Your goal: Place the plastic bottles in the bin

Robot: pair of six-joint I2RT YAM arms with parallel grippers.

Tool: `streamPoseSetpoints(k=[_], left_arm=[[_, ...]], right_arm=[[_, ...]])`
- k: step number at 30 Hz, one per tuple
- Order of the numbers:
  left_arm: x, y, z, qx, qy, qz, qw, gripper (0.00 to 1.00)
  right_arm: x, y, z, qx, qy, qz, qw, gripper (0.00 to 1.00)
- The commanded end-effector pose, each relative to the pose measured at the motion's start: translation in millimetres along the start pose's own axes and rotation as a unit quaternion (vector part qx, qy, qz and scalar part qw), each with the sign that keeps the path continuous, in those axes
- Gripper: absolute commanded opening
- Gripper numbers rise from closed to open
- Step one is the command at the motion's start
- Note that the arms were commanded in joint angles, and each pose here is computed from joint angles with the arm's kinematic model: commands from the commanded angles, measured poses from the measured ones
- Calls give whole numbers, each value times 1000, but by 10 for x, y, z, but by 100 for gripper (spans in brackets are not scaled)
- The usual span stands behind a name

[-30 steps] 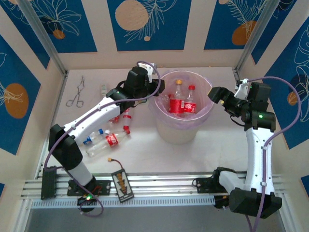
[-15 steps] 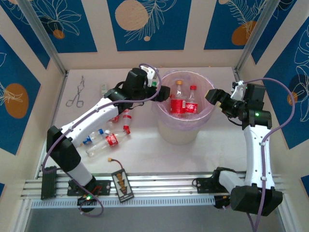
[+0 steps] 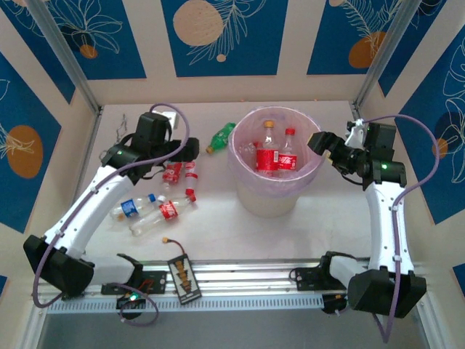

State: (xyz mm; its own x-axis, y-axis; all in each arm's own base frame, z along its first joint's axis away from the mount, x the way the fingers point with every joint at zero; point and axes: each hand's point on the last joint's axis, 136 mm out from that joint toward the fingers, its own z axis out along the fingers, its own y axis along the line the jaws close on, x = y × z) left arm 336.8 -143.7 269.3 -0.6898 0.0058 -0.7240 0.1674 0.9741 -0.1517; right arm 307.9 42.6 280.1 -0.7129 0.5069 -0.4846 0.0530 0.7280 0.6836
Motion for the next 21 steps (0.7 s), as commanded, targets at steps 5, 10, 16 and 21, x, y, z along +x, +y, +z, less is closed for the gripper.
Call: streamPoseSetpoints(k=[5, 10, 16, 21], left_arm=[[302, 586, 294, -84, 59, 4, 995, 100], [450, 646, 770, -78, 111, 22, 991, 97], [692, 724, 1200, -76, 164, 17, 983, 81], [896, 806, 1412, -75, 198, 16, 977, 80]], right_arm=[[-3, 102, -16, -18, 3, -19, 1000, 95], [41, 122, -68, -18, 3, -22, 1000, 95], [63, 258, -248, -29, -1, -42, 999, 95], [48, 304, -347, -27, -9, -50, 998, 95]])
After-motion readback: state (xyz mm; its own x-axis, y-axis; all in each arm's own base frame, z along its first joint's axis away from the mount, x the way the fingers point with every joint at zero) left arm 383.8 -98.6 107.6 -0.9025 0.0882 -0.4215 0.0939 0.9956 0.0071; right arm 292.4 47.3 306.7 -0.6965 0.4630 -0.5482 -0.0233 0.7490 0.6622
